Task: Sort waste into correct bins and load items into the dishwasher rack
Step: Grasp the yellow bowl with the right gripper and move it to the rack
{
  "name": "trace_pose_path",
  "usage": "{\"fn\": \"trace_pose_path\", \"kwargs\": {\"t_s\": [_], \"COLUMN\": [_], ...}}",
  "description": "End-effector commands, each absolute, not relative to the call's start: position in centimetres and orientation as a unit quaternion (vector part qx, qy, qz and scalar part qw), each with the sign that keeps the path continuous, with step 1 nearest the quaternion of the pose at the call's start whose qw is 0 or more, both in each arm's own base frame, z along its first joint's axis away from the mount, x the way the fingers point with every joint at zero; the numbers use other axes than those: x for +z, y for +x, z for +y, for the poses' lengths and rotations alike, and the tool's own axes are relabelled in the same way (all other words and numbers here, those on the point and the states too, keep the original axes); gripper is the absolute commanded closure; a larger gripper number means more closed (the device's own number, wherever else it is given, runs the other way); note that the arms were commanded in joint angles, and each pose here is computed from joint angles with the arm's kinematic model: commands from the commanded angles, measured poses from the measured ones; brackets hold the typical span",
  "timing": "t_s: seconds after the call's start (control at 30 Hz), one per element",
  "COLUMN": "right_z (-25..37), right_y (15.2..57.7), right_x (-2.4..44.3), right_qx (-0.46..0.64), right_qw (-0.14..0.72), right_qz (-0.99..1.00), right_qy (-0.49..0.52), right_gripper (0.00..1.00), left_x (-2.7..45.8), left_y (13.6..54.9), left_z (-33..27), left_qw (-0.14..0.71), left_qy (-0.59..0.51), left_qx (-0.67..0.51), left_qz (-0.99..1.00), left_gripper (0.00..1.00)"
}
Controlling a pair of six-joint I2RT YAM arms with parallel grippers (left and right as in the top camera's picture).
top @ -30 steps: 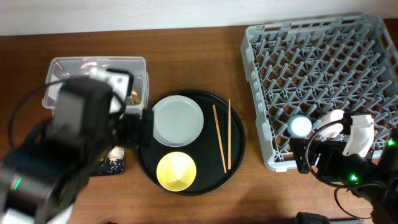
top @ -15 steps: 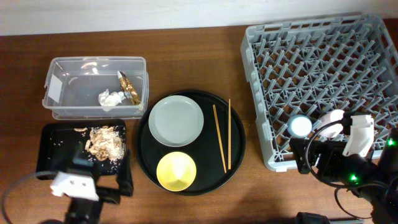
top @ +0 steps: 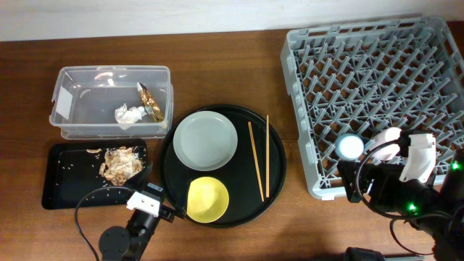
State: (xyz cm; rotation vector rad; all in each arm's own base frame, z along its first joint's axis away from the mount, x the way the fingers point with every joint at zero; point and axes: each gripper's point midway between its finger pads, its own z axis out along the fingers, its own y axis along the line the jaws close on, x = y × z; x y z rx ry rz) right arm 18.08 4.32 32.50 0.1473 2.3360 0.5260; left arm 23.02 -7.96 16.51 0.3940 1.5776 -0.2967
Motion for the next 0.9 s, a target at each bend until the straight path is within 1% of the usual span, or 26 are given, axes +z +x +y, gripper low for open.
{"fn": "trace_pose_path", "kwargs": {"t_s": [0.0,0.03,0.07,0.13,0.17,0.23,0.27,0.3,0.37,0.4,0.43,0.47,0.5,0.53,0.57,0.6,0.67,0.7,0.73,0.8,0.83,0.87], "right_z": [7.4,10.4,11.5,11.2,12.3,16.3,17.9,20.1,22.3,24.2,26.0,27.2,28.3,28.8,28.8,28.1,27.3,27.1,26.5,24.5,22.1,18.0], "right_y": [18.2,17.5,17.0,17.7,18.2,18.7,19.1,20.3,21.9,21.7,21.0,20.5,20.2,20.0,19.9,20.4,21.0,20.9,21.5,23.9,25.4,27.0], "right_x": [34.9,36.7,36.0,31.7,29.0,24.6,22.6,19.1,14.1,10.5,7.8,5.0,3.6,3.0,2.6,2.2,2.0,2.5,4.7,11.9,16.4,20.4], "right_qx": [0.300,0.377,0.379,0.284,0.236,0.194,0.173,0.143,0.112,0.114,0.119,0.103,0.108,0.107,0.104,0.080,0.058,0.057,0.056,0.066,0.055,0.012], "right_qw": [0.377,0.370,0.347,0.298,0.261,0.202,0.178,0.132,0.076,0.017,-0.021,-0.041,-0.049,-0.051,-0.052,-0.041,-0.026,-0.025,0.005,0.112,0.196,0.282], "right_qz": [0.876,0.848,0.855,0.911,0.936,0.957,0.966,0.979,0.990,0.991,0.987,0.987,0.984,0.984,0.984,0.989,0.992,0.992,0.993,0.986,0.975,0.958], "right_qy": [0.026,-0.036,-0.063,-0.038,-0.033,-0.071,-0.071,-0.054,-0.049,-0.072,-0.107,-0.119,-0.131,-0.136,-0.138,-0.121,-0.110,-0.110,-0.108,-0.108,-0.093,-0.051], "right_gripper": [0.01,0.06,0.02,0.03,0.03,0.03,0.03,0.05,0.14,0.16,0.18,0.24,0.26,0.31,0.43,0.69,0.81,0.94,0.96,0.96,0.96,0.96], "left_x": [16.3,16.3,16.3,16.3,16.3,16.3,16.3,16.3,16.3,16.3,16.3,16.3,16.3,16.3,16.3,16.3,16.3,16.3,16.3,16.3,16.3,16.3], "left_y": [22.9,22.9,22.9,22.9,22.9,22.9,22.9,22.9,22.9,22.9,22.9,22.9,22.9,22.9,22.9,22.9,22.9,22.9,22.9,22.9,22.9,22.9], "left_z": [-8.2,-8.2,-8.2,-8.2,-8.2,-8.2,-8.2,-8.2,-8.2,-8.2,-8.2,-8.2,-8.2,-8.2,-8.2,-8.2,-8.2,-8.2,-8.2,-8.2,-8.2,-8.2], "left_qw": [0.675,0.675,0.675,0.675,0.675,0.675,0.675,0.675,0.675,0.675,0.675,0.675,0.675,0.675,0.675,0.675,0.675,0.675,0.675,0.675,0.675,0.675], "left_qy": [0.185,0.185,0.185,0.185,0.185,0.185,0.185,0.185,0.185,0.185,0.185,0.185,0.185,0.185,0.185,0.185,0.185,0.185,0.185,0.185,0.185,0.185], "left_qx": [-0.133,-0.133,-0.133,-0.133,-0.133,-0.133,-0.133,-0.133,-0.133,-0.133,-0.133,-0.133,-0.133,-0.133,-0.133,-0.133,-0.133,-0.133,-0.133,-0.133,-0.133,-0.133], "left_qz": [0.702,0.702,0.702,0.702,0.702,0.702,0.702,0.702,0.702,0.702,0.702,0.702,0.702,0.702,0.702,0.702,0.702,0.702,0.702,0.702,0.702,0.702], "left_gripper": [0.01,0.00,0.01,0.01,0.01,0.01,0.01,0.01,0.01,0.01,0.01,0.00,0.01,0.01,0.01,0.01,0.01,0.00,0.01,0.01,0.01,0.01]}}
